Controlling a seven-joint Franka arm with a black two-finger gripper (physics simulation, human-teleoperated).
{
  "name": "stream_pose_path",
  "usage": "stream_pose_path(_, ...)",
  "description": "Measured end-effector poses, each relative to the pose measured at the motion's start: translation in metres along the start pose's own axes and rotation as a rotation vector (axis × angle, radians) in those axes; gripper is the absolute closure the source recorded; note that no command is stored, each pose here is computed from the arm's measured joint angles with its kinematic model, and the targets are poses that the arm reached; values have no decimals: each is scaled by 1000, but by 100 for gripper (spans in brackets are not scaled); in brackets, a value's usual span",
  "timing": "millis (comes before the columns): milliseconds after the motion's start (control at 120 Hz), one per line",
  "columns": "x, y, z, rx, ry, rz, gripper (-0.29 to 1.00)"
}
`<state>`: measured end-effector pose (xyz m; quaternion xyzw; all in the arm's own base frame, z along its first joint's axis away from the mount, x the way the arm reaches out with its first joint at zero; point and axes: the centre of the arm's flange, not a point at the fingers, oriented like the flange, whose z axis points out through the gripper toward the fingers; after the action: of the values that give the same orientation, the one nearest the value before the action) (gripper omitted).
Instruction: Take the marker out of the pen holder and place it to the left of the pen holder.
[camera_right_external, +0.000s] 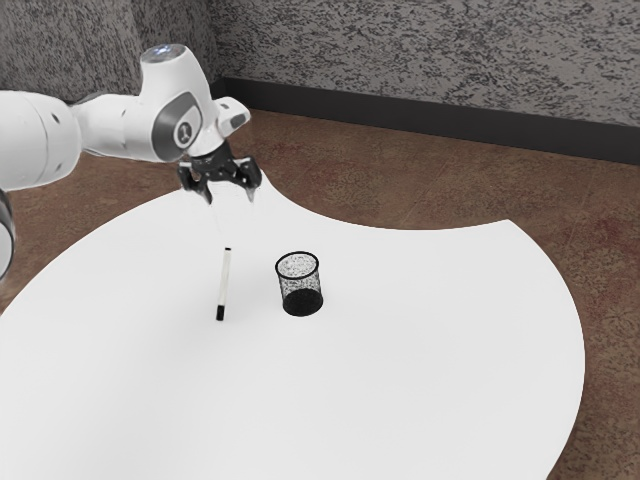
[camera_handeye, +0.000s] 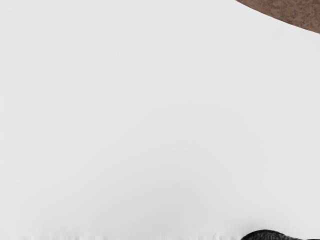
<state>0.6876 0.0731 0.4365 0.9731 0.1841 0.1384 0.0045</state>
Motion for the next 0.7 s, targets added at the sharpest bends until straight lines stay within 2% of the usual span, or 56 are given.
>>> stream_pose_path(233, -7, 39, -80, 12, -104, 136, 2)
stream_pose_path(417, -27, 74, -154, 19, -107, 256, 1)
stream_pose_path(500, -30, 75, -164, 30, -123, 274, 1)
stream_pose_path(700, -24, 72, -225, 46, -99, 295, 0)
